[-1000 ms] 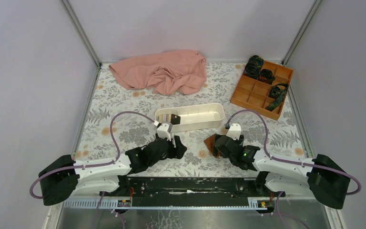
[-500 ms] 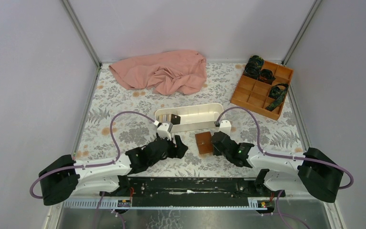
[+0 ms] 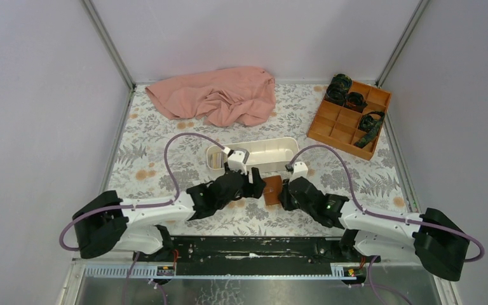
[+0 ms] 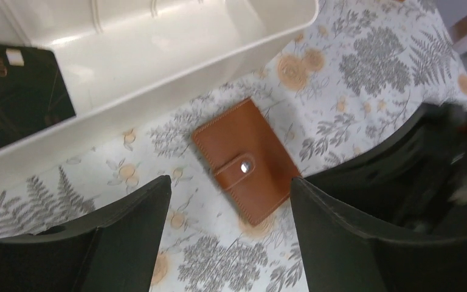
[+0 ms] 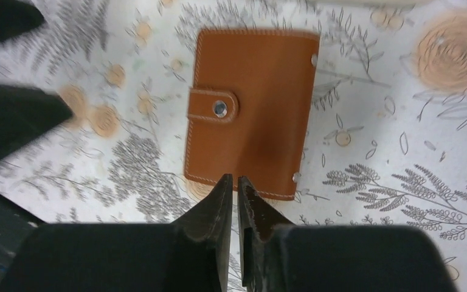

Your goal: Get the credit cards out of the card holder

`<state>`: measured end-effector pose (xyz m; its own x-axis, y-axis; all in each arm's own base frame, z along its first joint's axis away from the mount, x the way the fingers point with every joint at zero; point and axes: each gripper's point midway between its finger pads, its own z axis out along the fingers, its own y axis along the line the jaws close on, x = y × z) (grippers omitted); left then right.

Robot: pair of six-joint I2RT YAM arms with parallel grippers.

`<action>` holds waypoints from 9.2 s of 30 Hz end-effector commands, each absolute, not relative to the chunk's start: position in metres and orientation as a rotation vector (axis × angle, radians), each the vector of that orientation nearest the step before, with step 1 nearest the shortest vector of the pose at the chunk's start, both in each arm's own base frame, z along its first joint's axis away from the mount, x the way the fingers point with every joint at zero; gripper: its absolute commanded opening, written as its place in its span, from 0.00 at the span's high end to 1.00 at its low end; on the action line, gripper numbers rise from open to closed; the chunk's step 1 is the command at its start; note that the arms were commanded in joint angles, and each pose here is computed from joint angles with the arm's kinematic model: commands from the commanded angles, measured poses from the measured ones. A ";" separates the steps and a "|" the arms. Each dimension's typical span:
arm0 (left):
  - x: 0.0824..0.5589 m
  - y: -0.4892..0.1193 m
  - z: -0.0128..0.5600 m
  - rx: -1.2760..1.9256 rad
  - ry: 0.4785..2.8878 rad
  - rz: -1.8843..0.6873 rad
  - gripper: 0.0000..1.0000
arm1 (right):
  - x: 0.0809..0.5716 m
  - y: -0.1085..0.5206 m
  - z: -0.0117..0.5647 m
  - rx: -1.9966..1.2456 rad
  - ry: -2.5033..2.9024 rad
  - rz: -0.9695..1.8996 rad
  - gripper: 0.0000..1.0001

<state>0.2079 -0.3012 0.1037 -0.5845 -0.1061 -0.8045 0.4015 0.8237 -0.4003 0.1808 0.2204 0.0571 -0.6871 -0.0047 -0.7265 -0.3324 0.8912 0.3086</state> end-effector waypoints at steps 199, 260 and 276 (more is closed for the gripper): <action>0.213 -0.274 0.010 0.204 2.280 -0.631 0.65 | 0.213 0.253 0.088 -0.174 2.155 0.924 1.00; 0.150 -0.246 -0.006 0.094 2.352 -0.715 0.64 | 0.216 0.276 0.034 -0.219 2.270 0.795 1.00; 0.172 -0.262 0.016 0.142 2.295 -0.648 0.64 | 0.210 0.238 0.069 -0.285 2.179 0.648 0.68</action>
<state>0.1717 -0.2624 0.0176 -0.7232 -0.1450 -0.6752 0.2644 0.8451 -0.4647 0.2092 0.2556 0.0663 -0.6768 0.0599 -0.7338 -0.4027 0.8043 0.4370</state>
